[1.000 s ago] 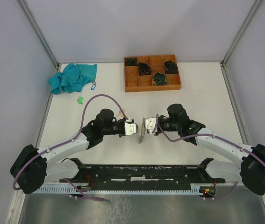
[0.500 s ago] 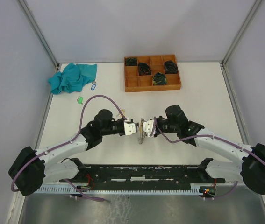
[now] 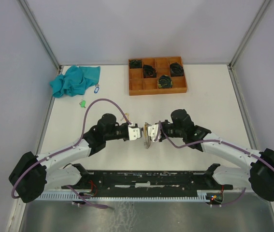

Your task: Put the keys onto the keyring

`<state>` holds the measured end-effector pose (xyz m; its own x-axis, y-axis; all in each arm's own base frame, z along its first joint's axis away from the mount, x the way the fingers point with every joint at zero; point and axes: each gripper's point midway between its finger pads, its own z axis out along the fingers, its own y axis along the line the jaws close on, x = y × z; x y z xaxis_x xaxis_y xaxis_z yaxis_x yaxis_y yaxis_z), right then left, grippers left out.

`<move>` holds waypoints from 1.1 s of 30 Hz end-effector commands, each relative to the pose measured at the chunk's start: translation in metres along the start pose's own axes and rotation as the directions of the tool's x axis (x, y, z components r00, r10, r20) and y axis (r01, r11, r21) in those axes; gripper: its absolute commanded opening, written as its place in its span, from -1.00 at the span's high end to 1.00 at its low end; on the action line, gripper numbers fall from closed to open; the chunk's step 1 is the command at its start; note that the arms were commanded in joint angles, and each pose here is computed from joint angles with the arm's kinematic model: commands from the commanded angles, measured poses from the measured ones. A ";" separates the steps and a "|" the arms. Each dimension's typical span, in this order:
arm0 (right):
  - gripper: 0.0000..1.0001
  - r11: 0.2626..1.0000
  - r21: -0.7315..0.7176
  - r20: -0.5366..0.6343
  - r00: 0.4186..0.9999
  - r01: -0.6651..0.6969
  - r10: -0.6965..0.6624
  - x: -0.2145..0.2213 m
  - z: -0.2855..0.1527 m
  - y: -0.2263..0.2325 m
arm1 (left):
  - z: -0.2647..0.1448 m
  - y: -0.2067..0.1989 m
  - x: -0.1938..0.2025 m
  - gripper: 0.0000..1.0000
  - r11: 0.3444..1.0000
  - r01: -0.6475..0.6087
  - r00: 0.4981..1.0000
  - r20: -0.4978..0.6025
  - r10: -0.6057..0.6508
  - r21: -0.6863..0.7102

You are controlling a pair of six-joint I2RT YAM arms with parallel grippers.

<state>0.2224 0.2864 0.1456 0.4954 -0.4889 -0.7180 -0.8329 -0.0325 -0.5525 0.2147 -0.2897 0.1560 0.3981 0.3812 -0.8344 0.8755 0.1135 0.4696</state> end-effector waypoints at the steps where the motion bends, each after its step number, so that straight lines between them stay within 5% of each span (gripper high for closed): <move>1: 0.99 0.996 0.077 0.068 0.996 0.050 -0.055 -0.029 -0.002 -0.030 | 0.001 0.010 -0.021 0.95 0.998 -0.062 0.996 0.070 0.064 -0.027; 33: 0.99 0.996 0.090 0.085 0.996 0.027 -0.034 -0.034 -0.001 -0.032 | 0.005 0.008 -0.022 0.95 0.999 -0.045 0.996 0.080 0.046 -0.009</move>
<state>0.2219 0.2896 0.1475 0.4874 -0.4801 -0.7294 -0.8376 -0.0209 -0.5459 0.2136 -0.2930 0.1596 0.4110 0.3635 -0.8361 0.8727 0.1084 0.4761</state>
